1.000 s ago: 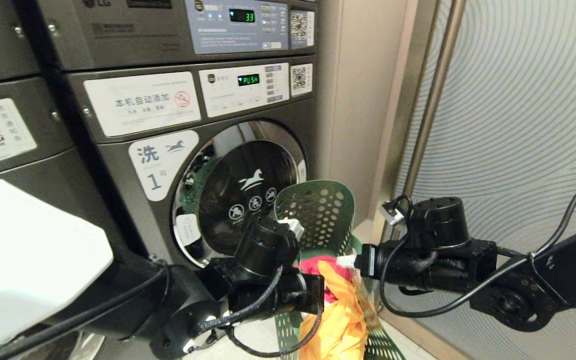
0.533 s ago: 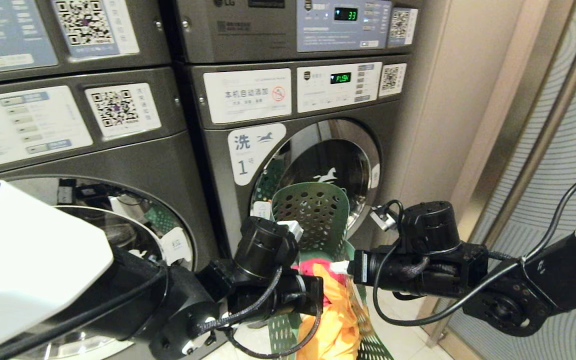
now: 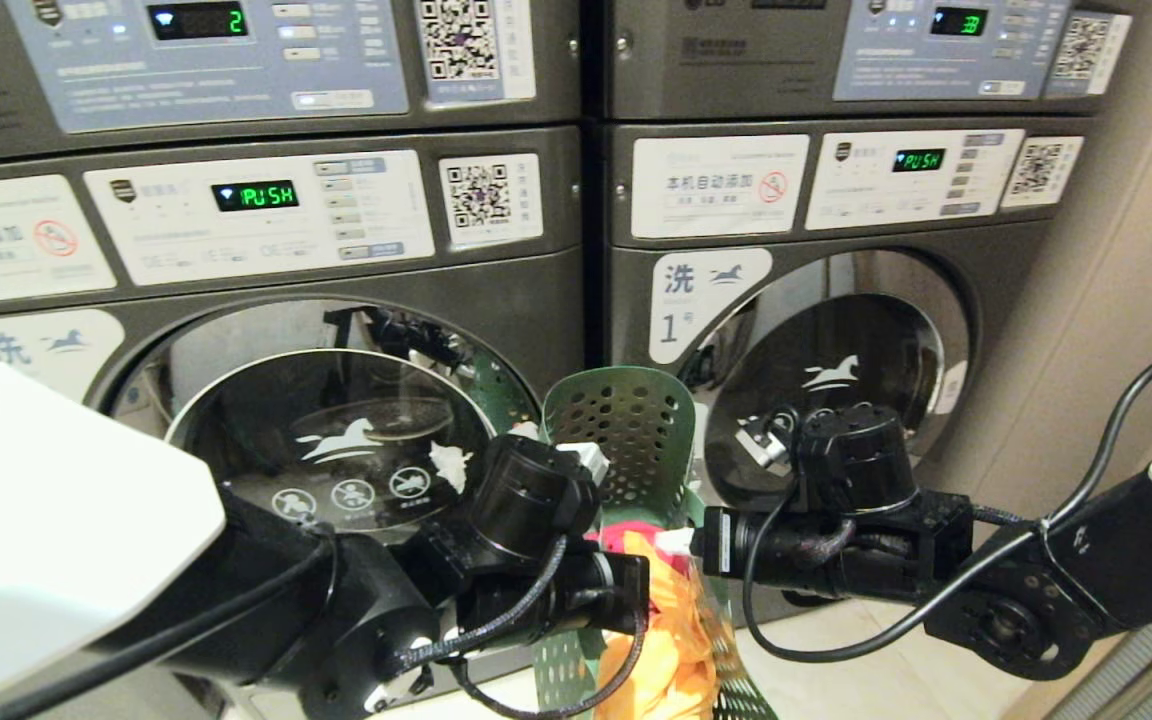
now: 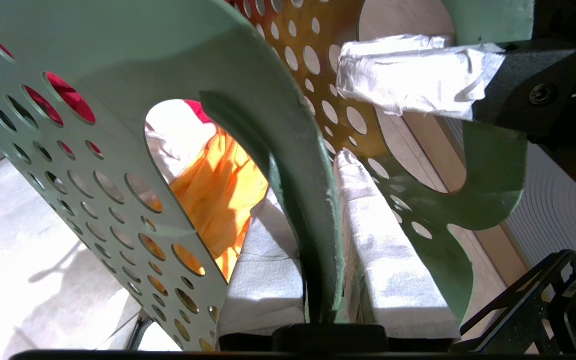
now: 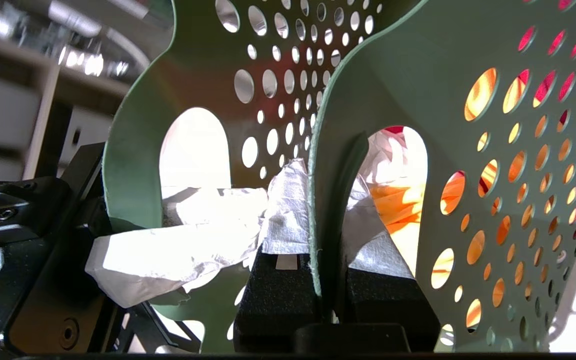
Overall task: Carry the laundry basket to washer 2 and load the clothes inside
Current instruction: Pick up the clothes basket and put it beside the washing machine
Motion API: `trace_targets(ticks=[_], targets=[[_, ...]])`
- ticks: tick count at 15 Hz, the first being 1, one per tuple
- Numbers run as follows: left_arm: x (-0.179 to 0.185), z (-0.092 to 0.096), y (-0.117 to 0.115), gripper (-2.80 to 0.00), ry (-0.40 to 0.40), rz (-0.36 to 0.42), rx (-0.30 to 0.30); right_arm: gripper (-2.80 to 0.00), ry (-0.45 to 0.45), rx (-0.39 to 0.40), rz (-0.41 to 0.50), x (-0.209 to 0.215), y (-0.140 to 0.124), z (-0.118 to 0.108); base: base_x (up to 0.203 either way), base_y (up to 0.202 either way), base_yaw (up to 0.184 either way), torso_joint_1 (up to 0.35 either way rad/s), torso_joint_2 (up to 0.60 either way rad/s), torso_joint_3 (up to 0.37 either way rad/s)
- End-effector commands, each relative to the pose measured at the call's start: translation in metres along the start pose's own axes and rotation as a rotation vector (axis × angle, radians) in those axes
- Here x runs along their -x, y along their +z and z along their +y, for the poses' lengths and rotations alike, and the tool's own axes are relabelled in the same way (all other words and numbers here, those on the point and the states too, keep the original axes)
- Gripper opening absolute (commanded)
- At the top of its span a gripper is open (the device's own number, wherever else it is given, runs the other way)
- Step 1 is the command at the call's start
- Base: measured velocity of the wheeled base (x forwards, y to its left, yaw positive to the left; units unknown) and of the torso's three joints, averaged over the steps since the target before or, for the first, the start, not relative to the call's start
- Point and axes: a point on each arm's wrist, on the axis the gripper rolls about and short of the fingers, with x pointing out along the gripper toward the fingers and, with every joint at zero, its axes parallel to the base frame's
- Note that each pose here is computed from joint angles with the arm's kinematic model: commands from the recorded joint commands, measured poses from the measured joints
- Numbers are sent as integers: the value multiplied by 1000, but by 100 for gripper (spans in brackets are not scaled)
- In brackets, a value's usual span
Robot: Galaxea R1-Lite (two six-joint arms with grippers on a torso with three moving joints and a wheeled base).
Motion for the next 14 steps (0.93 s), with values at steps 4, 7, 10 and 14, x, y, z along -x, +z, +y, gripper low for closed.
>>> trace_targets(ticks=[4,7,10,14], targets=[[2,-2,0,-280,-6,-3,0,-280,5,-1,1,2,-1,1,0,-8,174,2,2,0],[2,-1,-2,-280,-3,3,1,-280,8,6,6,2,-4,3,1,-8,173,2,1,3],[1,-1,-4,-280,0,8,1,-280,9,7,2,3,-3,4,2,-4,102,5,3,5],[-1,0,-4,-280,1,10,1,-280,7,6,5,3,-4,3,0,0,0,0,0,0]])
